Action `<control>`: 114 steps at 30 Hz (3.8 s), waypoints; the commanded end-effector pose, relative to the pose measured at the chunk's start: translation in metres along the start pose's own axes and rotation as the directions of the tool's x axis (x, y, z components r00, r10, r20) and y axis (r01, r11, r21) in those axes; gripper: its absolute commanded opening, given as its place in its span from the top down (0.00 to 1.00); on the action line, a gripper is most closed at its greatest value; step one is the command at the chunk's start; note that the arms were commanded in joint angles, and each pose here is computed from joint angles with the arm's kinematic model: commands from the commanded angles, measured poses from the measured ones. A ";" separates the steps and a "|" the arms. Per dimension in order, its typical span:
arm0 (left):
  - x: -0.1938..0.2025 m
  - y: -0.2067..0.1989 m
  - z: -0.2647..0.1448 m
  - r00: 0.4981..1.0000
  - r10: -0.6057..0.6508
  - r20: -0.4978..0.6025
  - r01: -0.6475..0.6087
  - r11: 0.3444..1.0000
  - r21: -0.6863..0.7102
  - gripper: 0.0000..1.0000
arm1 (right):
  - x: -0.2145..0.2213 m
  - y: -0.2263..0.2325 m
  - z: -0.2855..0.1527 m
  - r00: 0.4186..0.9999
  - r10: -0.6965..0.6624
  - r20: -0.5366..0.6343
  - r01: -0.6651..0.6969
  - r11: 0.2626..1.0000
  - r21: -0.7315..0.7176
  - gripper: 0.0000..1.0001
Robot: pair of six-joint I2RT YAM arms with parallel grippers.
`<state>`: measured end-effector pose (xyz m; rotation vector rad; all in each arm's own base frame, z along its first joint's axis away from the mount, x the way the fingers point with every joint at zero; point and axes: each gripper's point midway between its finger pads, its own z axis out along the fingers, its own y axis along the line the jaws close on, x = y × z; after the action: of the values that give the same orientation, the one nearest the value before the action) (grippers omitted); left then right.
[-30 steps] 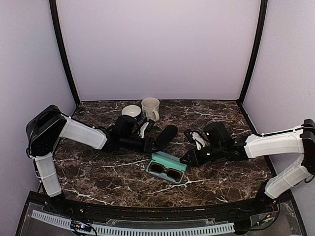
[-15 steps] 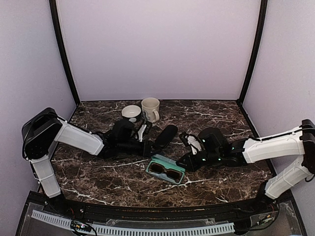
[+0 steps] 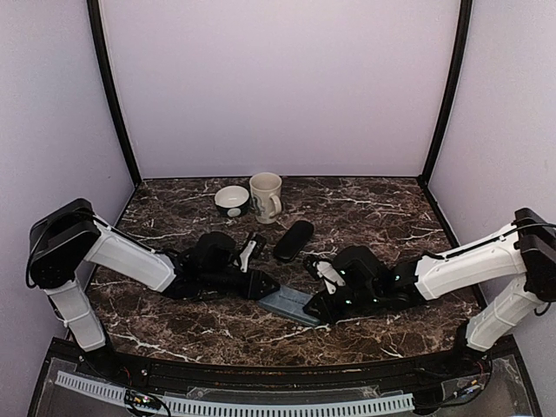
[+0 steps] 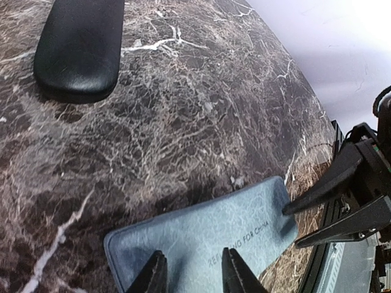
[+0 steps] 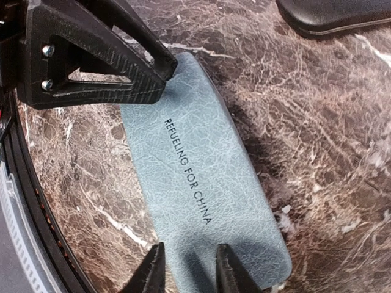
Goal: Organize the sunglasses
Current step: Close the case with sunglasses at the center of the board, then move the case with sunglasses to the center of the board, then reset both arms
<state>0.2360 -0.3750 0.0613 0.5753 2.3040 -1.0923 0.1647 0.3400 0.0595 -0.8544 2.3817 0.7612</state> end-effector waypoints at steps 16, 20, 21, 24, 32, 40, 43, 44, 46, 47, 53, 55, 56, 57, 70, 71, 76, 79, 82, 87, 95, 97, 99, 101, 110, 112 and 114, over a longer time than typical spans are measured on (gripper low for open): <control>0.000 0.010 -0.035 0.999 0.001 -0.053 -0.009 0.988 -0.154 0.30 | 0.015 -0.019 -0.023 0.960 0.280 -0.001 -0.279 0.957 0.085 0.20; 0.007 0.004 -0.028 0.995 -0.038 -0.091 0.028 0.994 -0.108 0.27 | 0.021 -0.012 -0.022 0.946 0.325 -0.010 -0.324 0.945 0.039 0.15; 0.009 0.004 -0.026 0.994 -0.048 -0.101 0.037 0.994 -0.103 0.27 | 0.023 -0.010 -0.020 0.943 0.332 -0.015 -0.332 0.943 0.021 0.15; 0.017 0.008 -0.020 0.990 -0.077 -0.121 0.065 0.993 -0.102 0.27 | 0.025 -0.002 -0.010 0.937 0.349 -0.037 -0.349 0.937 -0.016 0.15; 0.023 0.009 -0.011 0.981 -0.139 -0.133 0.129 0.988 -0.085 0.39 | 0.006 0.004 0.005 0.936 0.352 -0.003 -0.352 0.935 -0.036 0.24; 0.005 0.026 -0.022 0.980 -0.199 -0.024 0.195 0.975 -0.110 0.55 | -0.036 -0.020 0.016 0.943 0.322 0.078 -0.324 0.946 0.011 0.34; -0.002 0.039 -0.024 0.976 -0.216 -0.003 0.214 0.968 -0.132 0.56 | -0.053 -0.034 0.026 0.951 0.296 0.084 -0.300 0.953 0.033 0.37; -0.004 0.043 -0.025 0.975 -0.221 0.003 0.219 0.966 -0.140 0.57 | -0.059 -0.036 0.029 0.954 0.286 0.086 -0.289 0.957 0.035 0.37; -0.008 0.047 -0.024 0.975 -0.224 0.010 0.223 0.965 -0.138 0.58 | -0.071 -0.041 0.035 0.959 0.268 0.087 -0.272 0.961 0.039 0.38; -0.009 0.046 -0.022 0.975 -0.222 0.006 0.221 0.966 -0.135 0.58 | -0.072 -0.044 0.039 0.962 0.262 0.074 -0.265 0.963 0.044 0.39; -0.007 0.045 -0.018 0.973 -0.229 -0.011 0.226 0.966 -0.123 0.58 | -0.071 -0.045 0.043 0.966 0.253 0.053 -0.255 0.966 0.039 0.39; -0.010 0.045 -0.022 0.974 -0.225 0.003 0.224 0.966 -0.131 0.56 | -0.073 -0.049 0.035 0.967 0.243 0.069 -0.248 0.966 0.068 0.32; -0.013 0.044 -0.025 0.975 -0.221 0.011 0.220 0.966 -0.136 0.53 | -0.076 -0.051 0.031 0.968 0.237 0.080 -0.243 0.966 0.083 0.29; -0.016 0.044 -0.027 0.977 -0.213 0.021 0.214 0.966 -0.143 0.50 | -0.079 -0.053 0.025 0.969 0.230 0.089 -0.238 0.966 0.098 0.26; -0.076 0.086 -0.129 0.979 0.032 0.200 0.074 0.863 -0.500 0.01 | -0.093 -0.119 -0.073 0.958 0.216 0.189 -0.270 0.901 0.341 0.00; -0.080 0.092 -0.141 0.975 0.053 0.215 0.073 0.840 -0.538 0.01 | -0.091 -0.132 -0.084 0.953 0.221 0.206 -0.287 0.878 0.383 0.00; -0.099 0.112 -0.195 0.941 0.134 0.311 0.115 0.738 -0.665 0.01 | -0.094 -0.173 -0.137 0.928 0.203 0.313 -0.347 0.780 0.521 0.00; -0.107 0.109 -0.212 0.918 0.201 0.341 0.096 0.724 -0.684 0.01 | -0.103 -0.185 -0.164 0.910 0.156 0.385 -0.368 0.732 0.574 0.00; -0.112 0.110 -0.224 0.908 0.228 0.352 0.084 0.724 -0.685 0.01 | -0.110 -0.191 -0.178 0.913 0.109 0.393 -0.348 0.711 0.611 0.00; -0.126 0.098 -0.243 0.888 0.297 0.351 0.032 0.722 -0.691 0.01 | -0.126 -0.190 -0.196 0.903 0.058 0.427 -0.342 0.699 0.628 0.00; -0.129 0.062 -0.283 0.780 0.367 0.507 0.026 0.790 -0.613 0.01 | -0.125 -0.175 -0.243 0.836 -0.033 0.548 -0.366 0.710 0.602 0.00; -0.125 0.060 -0.291 0.769 0.367 0.523 0.040 0.789 -0.613 0.01 | -0.124 -0.168 -0.254 0.810 -0.053 0.584 -0.368 0.730 0.576 0.00; -0.123 0.060 -0.300 0.763 0.370 0.531 0.055 0.780 -0.623 0.02 | -0.121 -0.164 -0.264 0.790 -0.066 0.610 -0.370 0.741 0.560 0.00; -0.124 0.057 -0.307 0.756 0.379 0.533 0.057 0.773 -0.631 0.02 | -0.119 -0.161 -0.271 0.778 -0.075 0.624 -0.373 0.743 0.555 0.00; -0.118 0.058 -0.318 0.749 0.374 0.548 0.087 0.764 -0.640 0.02 | -0.119 -0.158 -0.278 0.773 -0.084 0.629 -0.371 0.745 0.555 0.00; -0.118 0.058 -0.317 0.752 0.371 0.545 0.086 0.764 -0.640 0.02 | -0.120 -0.158 -0.277 0.774 -0.081 0.628 -0.370 0.747 0.553 0.00; -0.118 0.059 -0.315 0.756 0.369 0.540 0.086 0.762 -0.642 0.02 | -0.121 -0.159 -0.276 0.774 -0.079 0.629 -0.372 0.747 0.551 0.00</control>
<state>0.2748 -0.1110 0.2763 0.0784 1.7580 -0.2981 0.2815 0.1096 0.2744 -0.0692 1.9032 0.1491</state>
